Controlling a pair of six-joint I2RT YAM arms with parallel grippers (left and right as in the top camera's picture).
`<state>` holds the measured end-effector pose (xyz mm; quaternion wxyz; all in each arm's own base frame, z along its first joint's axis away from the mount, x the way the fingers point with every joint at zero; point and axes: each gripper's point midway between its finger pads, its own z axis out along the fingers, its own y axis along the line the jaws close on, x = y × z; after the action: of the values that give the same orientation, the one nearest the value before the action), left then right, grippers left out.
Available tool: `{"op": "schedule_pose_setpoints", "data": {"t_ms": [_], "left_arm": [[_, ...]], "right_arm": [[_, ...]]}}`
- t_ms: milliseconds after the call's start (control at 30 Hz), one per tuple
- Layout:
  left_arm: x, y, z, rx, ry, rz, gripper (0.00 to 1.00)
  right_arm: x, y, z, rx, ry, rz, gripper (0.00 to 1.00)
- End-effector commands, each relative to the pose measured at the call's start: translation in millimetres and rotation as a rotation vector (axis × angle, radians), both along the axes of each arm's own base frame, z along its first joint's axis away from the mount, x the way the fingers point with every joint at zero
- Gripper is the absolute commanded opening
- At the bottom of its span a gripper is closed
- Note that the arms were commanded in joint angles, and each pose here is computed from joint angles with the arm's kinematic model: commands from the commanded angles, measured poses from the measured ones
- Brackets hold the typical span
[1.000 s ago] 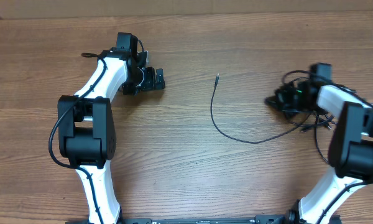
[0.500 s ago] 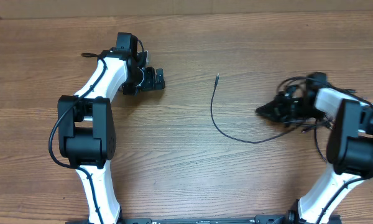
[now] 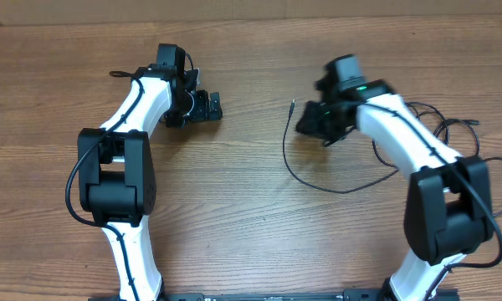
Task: Untangle cables
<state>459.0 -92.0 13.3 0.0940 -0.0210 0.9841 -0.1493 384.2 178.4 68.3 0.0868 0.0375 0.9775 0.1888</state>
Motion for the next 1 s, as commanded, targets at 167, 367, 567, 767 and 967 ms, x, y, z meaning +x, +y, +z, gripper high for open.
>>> {"op": "schedule_pose_setpoints", "data": {"t_ms": [167,367,567,767,967], "left_arm": [[-28.6,-3.7,-48.9,0.010,0.130,-0.022,1.00],[-28.6,-3.9,-48.9,0.010,0.130,-0.022,1.00],[-28.6,-3.9,-48.9,0.010,0.130,-0.022,0.99],[-28.6,-3.9,-48.9,0.010,0.130,-0.023,1.00],[-28.6,-3.9,-48.9,0.010,0.130,-0.023,1.00]], "right_arm": [[-5.9,17.4,-7.3,-0.236,-0.107,0.069,0.65],[-23.9,23.2,-30.9,-0.283,-0.031,0.114,0.61],[-42.2,17.7,-52.9,-0.357,0.049,0.157,0.61],[-64.6,20.5,-69.4,-0.403,0.126,0.224,0.60],[-84.5,18.1,-80.0,-0.456,0.190,0.263,0.47]]}}
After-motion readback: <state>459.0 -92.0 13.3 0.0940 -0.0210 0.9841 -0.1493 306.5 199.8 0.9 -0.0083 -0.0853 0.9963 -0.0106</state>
